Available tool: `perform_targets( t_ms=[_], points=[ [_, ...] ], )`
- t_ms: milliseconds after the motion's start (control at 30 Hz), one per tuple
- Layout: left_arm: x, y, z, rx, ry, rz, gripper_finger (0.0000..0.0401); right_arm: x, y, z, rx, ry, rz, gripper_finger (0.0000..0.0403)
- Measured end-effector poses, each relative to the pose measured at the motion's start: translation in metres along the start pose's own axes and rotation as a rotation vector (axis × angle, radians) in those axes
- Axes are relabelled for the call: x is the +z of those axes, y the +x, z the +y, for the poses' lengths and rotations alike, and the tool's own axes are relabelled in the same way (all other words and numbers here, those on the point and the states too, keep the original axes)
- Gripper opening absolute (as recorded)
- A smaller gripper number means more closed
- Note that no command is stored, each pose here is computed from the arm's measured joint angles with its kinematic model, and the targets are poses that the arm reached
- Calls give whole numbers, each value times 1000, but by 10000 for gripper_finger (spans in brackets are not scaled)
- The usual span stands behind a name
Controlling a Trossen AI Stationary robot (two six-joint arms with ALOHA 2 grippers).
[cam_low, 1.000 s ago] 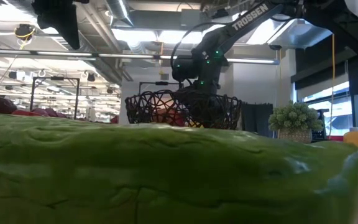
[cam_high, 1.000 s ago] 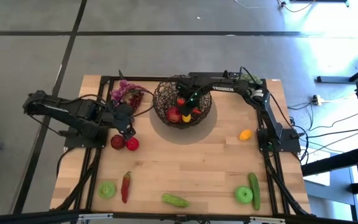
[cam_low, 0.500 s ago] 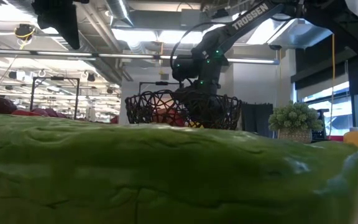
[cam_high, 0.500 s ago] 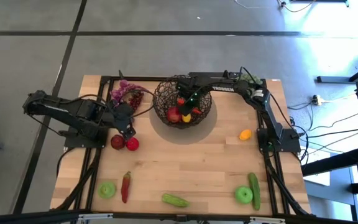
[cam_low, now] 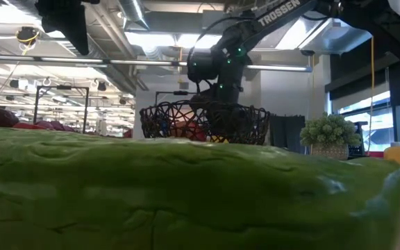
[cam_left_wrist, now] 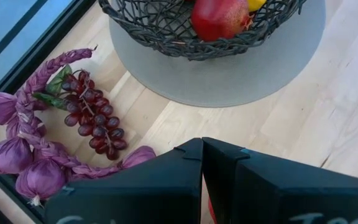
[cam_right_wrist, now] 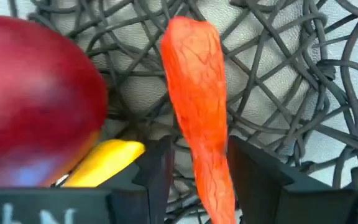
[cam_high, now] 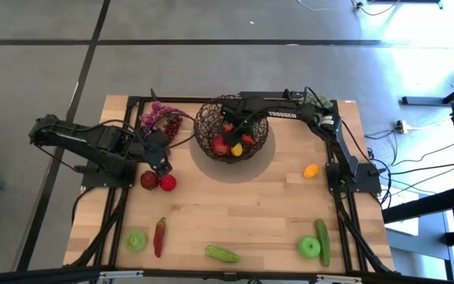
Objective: Build produce basket
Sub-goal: Put the left cucumber into the wire basket
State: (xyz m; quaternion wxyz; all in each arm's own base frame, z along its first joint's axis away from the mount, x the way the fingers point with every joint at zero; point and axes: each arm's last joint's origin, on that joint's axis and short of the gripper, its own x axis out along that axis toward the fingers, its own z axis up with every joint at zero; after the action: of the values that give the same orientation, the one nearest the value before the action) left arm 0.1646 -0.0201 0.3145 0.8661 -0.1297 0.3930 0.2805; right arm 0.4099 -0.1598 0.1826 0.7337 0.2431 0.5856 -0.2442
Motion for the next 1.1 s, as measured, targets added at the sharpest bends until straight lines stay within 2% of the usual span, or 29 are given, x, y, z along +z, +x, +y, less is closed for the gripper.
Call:
perform_targets(
  t_ms=[267, 400, 533, 833, 933, 1100],
  points=[
    [0, 0, 0, 0, 0, 0, 0, -1, -30, 17, 6, -31, 53, 149],
    [0, 0, 0, -2, 3, 0, 0, -6, -56, 46, 25, -96, 41, 149],
    [-3, -3, -4, -24, 39, 0, 0, -17, -85, 86, 51, -188, -17, 149],
    [-13, -12, -16, -96, 149, -3, 0, -64, -135, 167, 130, -327, -134, 149],
    [-16, -15, -21, -129, 186, -11, 0, -85, -151, 192, 180, -364, -158, 149],
    [-21, -21, -30, -196, 263, -41, 0, -126, -165, 228, 252, -500, -161, 149]
  ],
)
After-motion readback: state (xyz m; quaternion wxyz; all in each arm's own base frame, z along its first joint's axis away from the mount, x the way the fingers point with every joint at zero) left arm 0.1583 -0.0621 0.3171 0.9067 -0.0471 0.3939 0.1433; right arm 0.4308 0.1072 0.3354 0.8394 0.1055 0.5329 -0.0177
